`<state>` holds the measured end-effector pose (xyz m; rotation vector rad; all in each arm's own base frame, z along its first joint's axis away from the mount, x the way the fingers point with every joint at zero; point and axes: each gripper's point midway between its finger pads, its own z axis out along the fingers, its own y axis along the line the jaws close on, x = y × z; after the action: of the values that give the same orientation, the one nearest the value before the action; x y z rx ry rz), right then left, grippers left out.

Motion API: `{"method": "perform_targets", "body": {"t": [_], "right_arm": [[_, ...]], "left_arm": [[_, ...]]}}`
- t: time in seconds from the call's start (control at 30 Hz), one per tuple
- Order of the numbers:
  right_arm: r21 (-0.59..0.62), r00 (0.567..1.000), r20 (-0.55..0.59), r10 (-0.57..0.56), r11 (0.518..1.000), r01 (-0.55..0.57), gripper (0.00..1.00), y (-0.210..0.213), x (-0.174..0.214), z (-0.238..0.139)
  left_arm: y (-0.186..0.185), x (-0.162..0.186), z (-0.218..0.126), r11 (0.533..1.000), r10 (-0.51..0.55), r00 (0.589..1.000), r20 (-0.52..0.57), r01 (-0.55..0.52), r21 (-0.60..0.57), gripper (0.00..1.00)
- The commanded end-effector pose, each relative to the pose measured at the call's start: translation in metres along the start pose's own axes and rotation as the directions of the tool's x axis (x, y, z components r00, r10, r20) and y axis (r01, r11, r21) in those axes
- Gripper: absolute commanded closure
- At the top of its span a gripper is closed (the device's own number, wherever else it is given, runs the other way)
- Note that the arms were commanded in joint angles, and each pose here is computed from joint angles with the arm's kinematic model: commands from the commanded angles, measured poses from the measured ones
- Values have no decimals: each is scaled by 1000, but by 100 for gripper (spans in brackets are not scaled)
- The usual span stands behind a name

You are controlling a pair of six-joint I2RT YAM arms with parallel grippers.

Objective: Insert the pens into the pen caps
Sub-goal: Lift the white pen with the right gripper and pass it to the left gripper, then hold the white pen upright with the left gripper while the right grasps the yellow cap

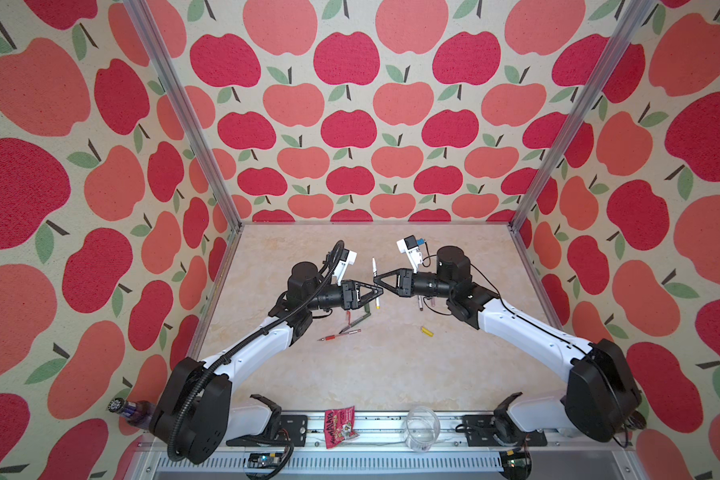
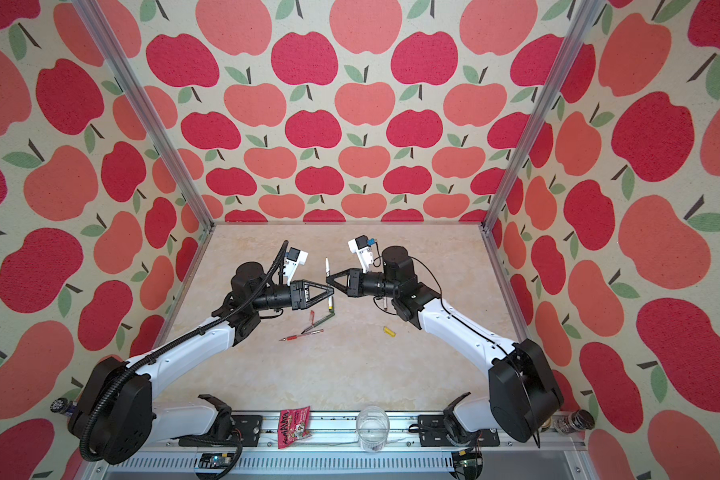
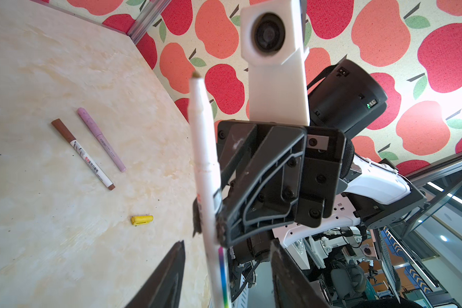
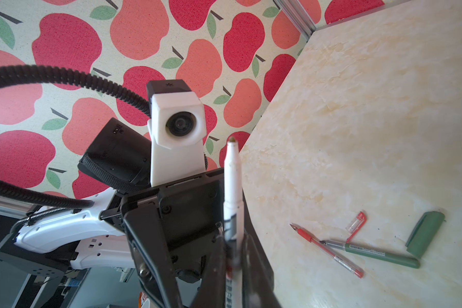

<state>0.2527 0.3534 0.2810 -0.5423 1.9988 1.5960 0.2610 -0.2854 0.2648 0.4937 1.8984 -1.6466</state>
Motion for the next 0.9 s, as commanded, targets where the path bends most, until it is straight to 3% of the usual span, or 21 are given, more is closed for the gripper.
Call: {"method": "perform_targets", "body": {"t": [0.0, 0.13, 0.67, 0.73, 0.87], "right_arm": [[-38, 999, 36, -32, 999, 34, 97, 16, -6, -5], [-33, 999, 41, -33, 999, 34, 97, 15, -7, -4], [0, 998, 36, -44, 999, 44, 97, 11, -5, -7], [9, 998, 36, -48, 999, 48, 94, 11, -6, -8], [62, 998, 22, -56, 997, 54, 79, 7, -4, -13]], "left_arm": [[-11, -8, 3, 999, 33, 999, 7, -34, 39, 49], [-11, -7, 3, 999, 32, 999, 5, -32, 39, 55], [-4, -8, 3, 999, 36, 999, 2, -36, -3, 96], [-2, -8, 2, 999, 45, 999, 6, -45, -20, 97], [3, -7, -3, 995, 69, 998, 3, -69, -74, 99]]}}
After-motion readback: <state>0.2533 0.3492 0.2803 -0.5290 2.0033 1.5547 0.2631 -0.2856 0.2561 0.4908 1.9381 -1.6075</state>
